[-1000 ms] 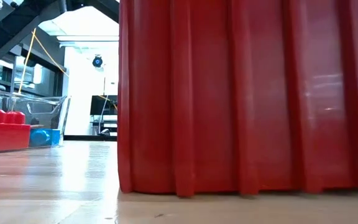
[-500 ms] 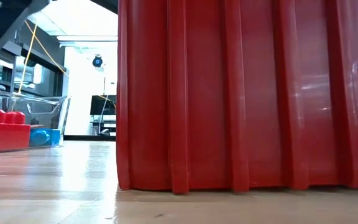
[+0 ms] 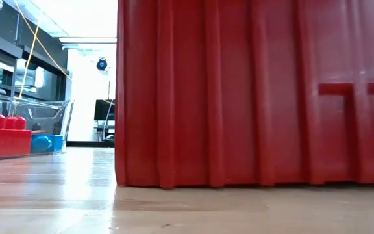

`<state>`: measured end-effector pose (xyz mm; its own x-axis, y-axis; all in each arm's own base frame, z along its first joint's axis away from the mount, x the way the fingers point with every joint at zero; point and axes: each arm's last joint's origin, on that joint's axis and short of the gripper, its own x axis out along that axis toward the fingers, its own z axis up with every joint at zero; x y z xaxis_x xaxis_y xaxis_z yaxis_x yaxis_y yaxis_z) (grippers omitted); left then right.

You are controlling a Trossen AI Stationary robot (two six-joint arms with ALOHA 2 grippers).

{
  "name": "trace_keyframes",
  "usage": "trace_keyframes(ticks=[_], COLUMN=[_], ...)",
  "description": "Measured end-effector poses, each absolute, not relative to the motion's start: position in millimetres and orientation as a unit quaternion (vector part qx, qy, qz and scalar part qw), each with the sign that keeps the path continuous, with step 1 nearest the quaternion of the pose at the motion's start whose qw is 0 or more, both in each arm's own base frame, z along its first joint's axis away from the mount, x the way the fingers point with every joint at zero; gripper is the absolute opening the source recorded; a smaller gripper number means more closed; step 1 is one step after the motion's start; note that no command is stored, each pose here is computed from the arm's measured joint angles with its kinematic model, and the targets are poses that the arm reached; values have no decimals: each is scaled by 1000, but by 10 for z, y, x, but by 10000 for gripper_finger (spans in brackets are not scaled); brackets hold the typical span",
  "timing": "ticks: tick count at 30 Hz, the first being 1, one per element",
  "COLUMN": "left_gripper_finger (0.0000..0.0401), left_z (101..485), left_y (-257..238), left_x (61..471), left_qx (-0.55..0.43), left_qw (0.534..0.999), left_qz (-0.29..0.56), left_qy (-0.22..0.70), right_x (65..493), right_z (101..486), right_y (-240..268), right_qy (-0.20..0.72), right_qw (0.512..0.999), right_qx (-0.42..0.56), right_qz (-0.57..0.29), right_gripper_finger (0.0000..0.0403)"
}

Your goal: Sort Items/Unsort Items

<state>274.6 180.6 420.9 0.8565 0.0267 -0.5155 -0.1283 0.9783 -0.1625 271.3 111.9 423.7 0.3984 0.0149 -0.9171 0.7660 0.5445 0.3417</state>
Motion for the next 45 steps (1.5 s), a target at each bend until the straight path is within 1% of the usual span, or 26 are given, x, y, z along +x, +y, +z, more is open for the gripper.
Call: trace_keyframes(ticks=[2, 4, 8, 11, 13, 15, 17, 20, 23, 27, 29, 31, 39, 42, 45], left_gripper_finger=[134, 127, 110, 90, 81, 80, 88, 113, 145, 183, 196, 206, 213, 212, 212], left_z=[4045, 3863, 3528, 3390, 3408, 3510, 3692, 4008, 4123, 3971, 3874, 3808, 3477, 3396, 3405], left_y=[1711, 1625, 1529, 1506, 1517, 1543, 1567, 1600, 1616, 1698, 1742, 1799, 2062, 2102, 2108], left_x=[2676, 2650, 2675, 2750, 2798, 2847, 2884, 2937, 3057, 3276, 3390, 3514, 3985, 4028, 4020], left_qx=[-163, -196, -232, -221, -209, -178, -132, -31, 60, 85, 92, 118, 161, 171, 184], left_qw=[923, 891, 853, 860, 874, 897, 923, 960, 971, 960, 952, 942, 907, 890, 883], left_qz=[34, 22, 9, -6, -10, -15, -18, -14, 1, -8, -19, -24, -72, -95, -102], left_qy=[347, 408, 467, 460, 439, 404, 360, 278, 233, 265, 291, 312, 382, 412, 419], right_x=[2718, 2723, 2723, 2722, 2721, 2720, 2720, 2720, 2721, 2724, 2725, 2728, 2734, 2735, 2740], right_z=[4238, 4240, 4242, 4243, 4242, 4243, 4242, 4242, 4243, 4246, 4247, 4248, 4251, 4250, 4252], right_y=[1104, 1089, 1081, 1082, 1082, 1084, 1084, 1086, 1087, 1080, 1080, 1081, 1082, 1082, 1083], right_qy=[480, 479, 476, 475, 474, 474, 474, 481, 489, 496, 498, 498, 502, 501, 498], right_qw=[740, 743, 743, 741, 738, 737, 738, 745, 755, 762, 766, 770, 783, 783, 783], right_qx=[393, 390, 390, 394, 400, 400, 400, 386, 366, 350, 343, 335, 310, 311, 315], right_qz=[-260, -259, -262, -264, -267, -267, -267, -255, -240, -224, -220, -215, -197, -199, -201], right_gripper_finger=[0, 0, 0, 0, 0, 0, 0, 0, 0, 0, 0, 0, 0, 0, 0])
